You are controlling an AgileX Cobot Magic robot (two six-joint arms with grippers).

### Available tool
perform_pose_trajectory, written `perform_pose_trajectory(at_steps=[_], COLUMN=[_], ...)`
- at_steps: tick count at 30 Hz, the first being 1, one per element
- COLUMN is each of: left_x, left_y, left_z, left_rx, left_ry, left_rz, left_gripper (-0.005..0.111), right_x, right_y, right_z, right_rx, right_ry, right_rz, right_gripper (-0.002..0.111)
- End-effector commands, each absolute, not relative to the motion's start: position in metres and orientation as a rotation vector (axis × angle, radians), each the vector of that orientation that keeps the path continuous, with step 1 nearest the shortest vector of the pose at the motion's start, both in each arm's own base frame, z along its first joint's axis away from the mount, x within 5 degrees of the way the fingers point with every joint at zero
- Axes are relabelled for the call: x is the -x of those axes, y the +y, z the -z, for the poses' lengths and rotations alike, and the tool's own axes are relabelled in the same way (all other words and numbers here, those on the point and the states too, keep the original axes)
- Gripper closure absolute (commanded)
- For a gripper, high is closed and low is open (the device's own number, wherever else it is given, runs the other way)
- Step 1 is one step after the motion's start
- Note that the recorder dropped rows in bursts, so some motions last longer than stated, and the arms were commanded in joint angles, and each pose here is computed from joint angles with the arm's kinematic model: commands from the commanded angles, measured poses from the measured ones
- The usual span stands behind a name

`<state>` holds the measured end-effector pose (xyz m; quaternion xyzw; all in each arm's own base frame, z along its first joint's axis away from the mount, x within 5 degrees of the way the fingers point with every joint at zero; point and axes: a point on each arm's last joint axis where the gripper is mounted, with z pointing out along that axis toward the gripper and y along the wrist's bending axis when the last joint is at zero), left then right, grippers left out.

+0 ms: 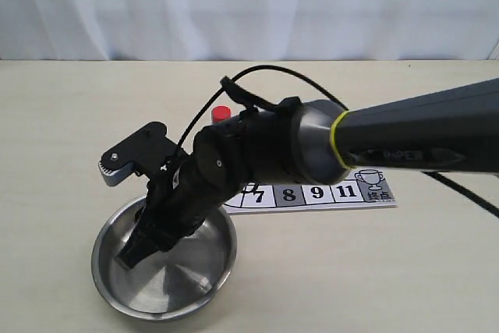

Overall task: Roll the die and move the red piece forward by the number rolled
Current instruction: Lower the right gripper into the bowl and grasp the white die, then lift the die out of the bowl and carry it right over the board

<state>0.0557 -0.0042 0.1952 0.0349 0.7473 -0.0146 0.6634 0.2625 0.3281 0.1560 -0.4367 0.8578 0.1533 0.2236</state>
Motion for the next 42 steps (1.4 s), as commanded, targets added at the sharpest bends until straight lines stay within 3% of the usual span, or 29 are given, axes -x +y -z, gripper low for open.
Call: perform_pose_trajectory(at_steps=[1, 5, 17, 28, 35, 38, 42], left_x=[-0.056, -0.056, -0.056, -0.056, -0.056, -0.056, -0.056], left_y=[-0.004, -0.004, -0.004, -0.004, -0.004, -0.004, -0.004], left_z=[-0.195, -0.195, -0.195, -0.195, -0.195, -0.195, -0.195], left_rx=[-0.078, -0.078, -0.078, -0.078, -0.078, -0.078, -0.078], left_ry=[1.679, 1.679, 1.679, 1.679, 1.679, 1.679, 1.679], left_rz=[0.035, 0.035, 0.035, 0.035, 0.035, 0.035, 0.035], left_gripper=[0.107, 0.107, 0.107, 0.107, 0.107, 0.107, 0.107], right_x=[-0.258, -0.283, -0.342, -0.353, -0.352, -0.352, -0.353], right_y=[0.317, 0.278, 0.107, 0.018, 0.005, 0.017, 0.038], right_z=[-0.194, -0.210, -0.163, -0.159, -0.159, -0.159, -0.164], right_rx=[1.208, 1.000, 0.352, 0.140, 0.013, 0.028, 0.096], right_ry=[2.353, 2.501, 2.844, 2.886, 2.906, 2.898, 2.842], right_rz=[-0.441, -0.435, -0.087, 0.103, 0.048, -0.135, -0.474], right_gripper=[0.104, 0.104, 0.104, 0.104, 0.104, 0.096, 0.068])
